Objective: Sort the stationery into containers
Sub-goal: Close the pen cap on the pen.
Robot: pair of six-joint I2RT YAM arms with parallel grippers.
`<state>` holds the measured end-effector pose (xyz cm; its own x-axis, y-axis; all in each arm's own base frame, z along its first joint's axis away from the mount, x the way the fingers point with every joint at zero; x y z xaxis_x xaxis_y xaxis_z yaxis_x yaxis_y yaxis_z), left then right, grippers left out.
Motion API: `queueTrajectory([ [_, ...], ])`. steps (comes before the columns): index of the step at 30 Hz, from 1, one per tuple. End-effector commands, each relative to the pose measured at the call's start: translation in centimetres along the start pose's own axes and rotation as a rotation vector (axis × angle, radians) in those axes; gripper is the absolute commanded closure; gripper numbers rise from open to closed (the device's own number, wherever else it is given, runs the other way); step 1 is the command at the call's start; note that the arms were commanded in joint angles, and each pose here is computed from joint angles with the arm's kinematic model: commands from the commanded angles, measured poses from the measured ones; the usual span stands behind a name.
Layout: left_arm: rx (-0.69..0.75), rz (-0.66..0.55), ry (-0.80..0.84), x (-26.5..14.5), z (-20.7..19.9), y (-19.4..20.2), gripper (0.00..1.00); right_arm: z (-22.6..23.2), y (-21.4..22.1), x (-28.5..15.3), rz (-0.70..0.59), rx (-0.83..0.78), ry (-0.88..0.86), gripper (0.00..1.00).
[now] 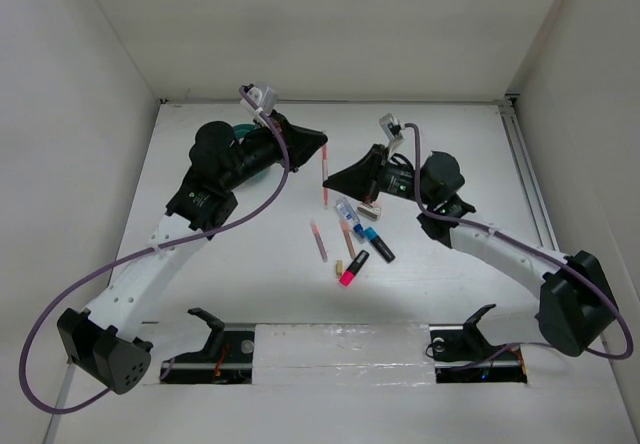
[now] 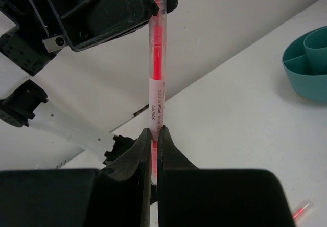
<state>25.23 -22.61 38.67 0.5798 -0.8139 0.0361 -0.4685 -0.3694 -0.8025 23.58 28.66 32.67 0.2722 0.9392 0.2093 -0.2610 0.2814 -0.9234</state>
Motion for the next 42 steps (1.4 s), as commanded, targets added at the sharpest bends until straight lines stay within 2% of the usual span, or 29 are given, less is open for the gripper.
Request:
queueTrajectory([
  [1, -0.099, 0.282, -0.047, -1.2, 1.9, 6.0, 1.0, 4.1, -12.2, -0.4, -0.389, -0.248, -0.079, 1.0],
  [12, -0.092, 0.292, -0.03, -1.2, 1.9, 6.3, 1.0, 5.1, -15.1, -0.3, -0.419, -0.186, -0.102, 1.0],
  [22, -0.083, 0.279, -0.02, -1.6, 1.5, 5.9, 1.0, 4.5, -14.3, 0.0, -0.377, -0.185, -0.094, 1.0],
  [32, -0.112, 0.337, 0.036, -1.2, 1.2, 6.8, 1.0, 5.6, -15.0, 0.4, -0.373, -0.395, -0.141, 1.0],
  [39, -0.116, 0.352, 0.059, -1.3, 0.9, 7.0, 1.0, 5.1, -14.9, 0.5, -0.347, -0.425, -0.144, 1.0],
  [42, -0.084, 0.312, 0.062, -1.7, 0.4, 6.2, 1.0, 4.9, -14.1, 0.7, -0.327, -0.413, -0.141, 1.0],
])
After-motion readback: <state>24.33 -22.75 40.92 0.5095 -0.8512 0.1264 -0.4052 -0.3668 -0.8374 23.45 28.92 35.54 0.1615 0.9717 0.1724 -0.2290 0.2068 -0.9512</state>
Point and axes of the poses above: each gripper's point midway between its finger pads, its own x axis out along the fingers, its own z axis along the line the jaws close on, y = z × x, the point moved 5 cm from there along -x, back along the fingers, and after that the axes turned 14 degrees about -x, right-handed, at the moved point
